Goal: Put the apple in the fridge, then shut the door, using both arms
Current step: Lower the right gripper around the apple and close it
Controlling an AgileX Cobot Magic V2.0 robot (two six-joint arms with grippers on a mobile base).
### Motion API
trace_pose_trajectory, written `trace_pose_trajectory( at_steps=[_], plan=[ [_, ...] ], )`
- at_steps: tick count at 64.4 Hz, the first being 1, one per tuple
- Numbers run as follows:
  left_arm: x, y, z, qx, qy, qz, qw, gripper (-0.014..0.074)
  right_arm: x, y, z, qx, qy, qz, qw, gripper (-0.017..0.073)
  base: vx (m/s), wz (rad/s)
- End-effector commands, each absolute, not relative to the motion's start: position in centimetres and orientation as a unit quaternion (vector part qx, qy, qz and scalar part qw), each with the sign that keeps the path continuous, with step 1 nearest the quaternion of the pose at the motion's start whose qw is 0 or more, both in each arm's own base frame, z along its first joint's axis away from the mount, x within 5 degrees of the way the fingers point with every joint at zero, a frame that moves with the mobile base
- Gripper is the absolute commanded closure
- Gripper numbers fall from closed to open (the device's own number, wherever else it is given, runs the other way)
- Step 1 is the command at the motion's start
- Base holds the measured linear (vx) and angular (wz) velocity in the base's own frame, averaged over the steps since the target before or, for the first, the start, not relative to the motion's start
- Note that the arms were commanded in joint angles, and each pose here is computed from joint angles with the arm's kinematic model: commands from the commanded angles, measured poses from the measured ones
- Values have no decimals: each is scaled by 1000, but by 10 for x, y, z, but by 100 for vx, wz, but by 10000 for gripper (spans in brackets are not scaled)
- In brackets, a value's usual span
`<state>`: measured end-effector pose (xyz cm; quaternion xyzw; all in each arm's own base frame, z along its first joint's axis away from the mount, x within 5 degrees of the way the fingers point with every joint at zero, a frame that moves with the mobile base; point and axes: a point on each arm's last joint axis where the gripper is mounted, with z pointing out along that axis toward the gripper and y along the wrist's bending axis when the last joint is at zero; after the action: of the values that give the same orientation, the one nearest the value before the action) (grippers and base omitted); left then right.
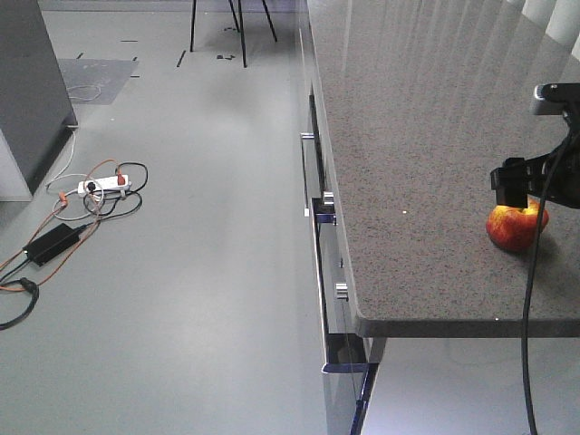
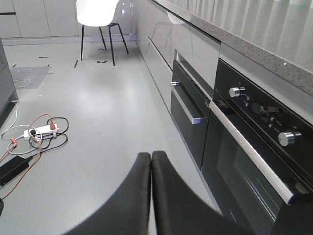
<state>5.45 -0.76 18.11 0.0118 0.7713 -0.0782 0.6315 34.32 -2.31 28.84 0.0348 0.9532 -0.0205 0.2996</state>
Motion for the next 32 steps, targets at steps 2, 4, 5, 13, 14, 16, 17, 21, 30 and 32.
trace_pose_trajectory(
  at_steps=[2,4,5,13,14,16,17,21,30,32],
  plan=[
    [55,-8,181,11,751,-84,655,599,349,-26,310,22,934,-31,356,-45,0,0],
    [55,-8,181,11,751,-84,655,599,351,-26,309,18,933,-33,357,-43,0,0],
    [55,-8,181,11,751,-84,655,599,351,-26,308,18,934,-32,356,-42,0,0],
    [55,-8,181,11,751,-84,655,599,358,-27,304,16,935,-36,352,-36,0,0],
    [55,-8,181,11,751,-84,655,599,358,-27,303,15,935,-37,352,-36,0,0],
    [55,-8,181,11,751,-84,655,599,360,-28,303,13,935,-40,352,-36,0,0],
    [55,-8,181,11,751,-84,655,599,361,-28,303,12,935,-41,352,-36,0,0],
    [55,-8,181,11,751,-84,655,599,362,-29,302,10,935,-45,352,-33,0,0],
    [55,-8,181,11,751,-84,655,599,365,-36,298,19,934,-47,354,-34,0,0],
    [55,-8,181,11,751,-84,655,599,365,-39,297,25,935,-46,351,-34,0,0]
  ],
)
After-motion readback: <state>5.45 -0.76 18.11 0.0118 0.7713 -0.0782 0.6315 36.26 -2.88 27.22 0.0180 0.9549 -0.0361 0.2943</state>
